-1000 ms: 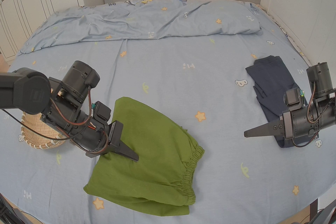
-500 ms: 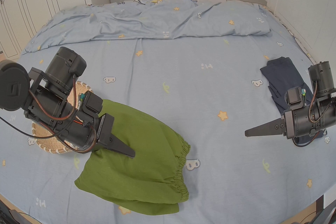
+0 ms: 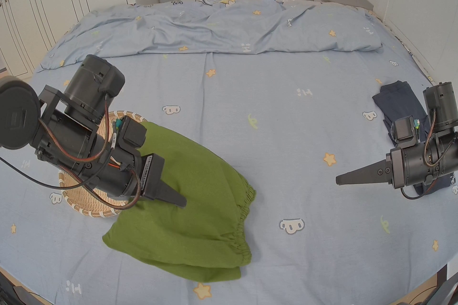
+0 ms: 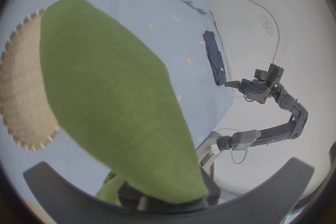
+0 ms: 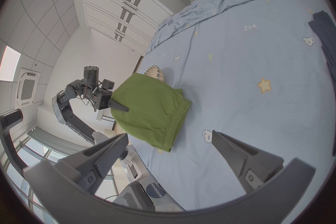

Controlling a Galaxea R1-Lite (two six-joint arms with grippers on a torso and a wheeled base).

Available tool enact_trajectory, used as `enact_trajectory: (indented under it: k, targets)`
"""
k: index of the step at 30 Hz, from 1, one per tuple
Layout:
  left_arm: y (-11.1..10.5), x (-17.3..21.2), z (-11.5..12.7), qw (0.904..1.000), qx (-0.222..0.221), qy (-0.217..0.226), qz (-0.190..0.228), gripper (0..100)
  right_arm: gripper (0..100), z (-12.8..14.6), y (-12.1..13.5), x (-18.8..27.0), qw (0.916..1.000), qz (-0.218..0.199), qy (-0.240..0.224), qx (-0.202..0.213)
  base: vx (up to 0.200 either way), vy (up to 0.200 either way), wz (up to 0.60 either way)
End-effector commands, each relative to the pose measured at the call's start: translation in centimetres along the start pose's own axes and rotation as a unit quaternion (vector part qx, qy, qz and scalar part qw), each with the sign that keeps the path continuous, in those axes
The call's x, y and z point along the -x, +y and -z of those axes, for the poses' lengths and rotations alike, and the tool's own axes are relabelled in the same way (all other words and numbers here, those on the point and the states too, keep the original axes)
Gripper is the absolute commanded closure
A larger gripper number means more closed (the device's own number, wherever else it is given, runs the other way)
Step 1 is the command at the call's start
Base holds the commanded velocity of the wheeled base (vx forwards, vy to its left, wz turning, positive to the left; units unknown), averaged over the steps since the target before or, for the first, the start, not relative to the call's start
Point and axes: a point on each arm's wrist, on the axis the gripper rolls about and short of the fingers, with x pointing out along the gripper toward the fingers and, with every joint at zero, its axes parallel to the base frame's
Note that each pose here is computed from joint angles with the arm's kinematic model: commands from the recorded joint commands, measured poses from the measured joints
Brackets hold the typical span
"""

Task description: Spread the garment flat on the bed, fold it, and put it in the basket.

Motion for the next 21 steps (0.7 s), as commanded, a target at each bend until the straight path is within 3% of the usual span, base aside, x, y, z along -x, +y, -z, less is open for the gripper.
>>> enact_trajectory:
  k: [1,7,10,21]
  targets:
    - [-0.5,1.0,-1.0,0.9986,-0.047,-0.021,-0.010,100,0,0.1,0.0,-0.1,1.0000,-0.001,0.001,0.000,0.000,0.000,0.00]
    - [0.7,2.4,-1.7,0.9944,-0.092,-0.043,-0.027,100,0,0.0,-0.2,-0.1,1.0000,0.002,-0.002,0.000,0.000,0.000,0.00]
    - [1.0,2.7,-1.9,0.9940,-0.092,-0.051,-0.032,100,0,-0.1,-0.2,-0.1,1.0000,0.002,-0.003,0.000,0.000,0.000,0.00]
    - [2.5,7.7,-2.4,0.9739,-0.094,-0.197,-0.061,100,0,0.0,-0.1,0.0,1.0000,0.002,-0.004,0.001,0.000,0.000,0.00]
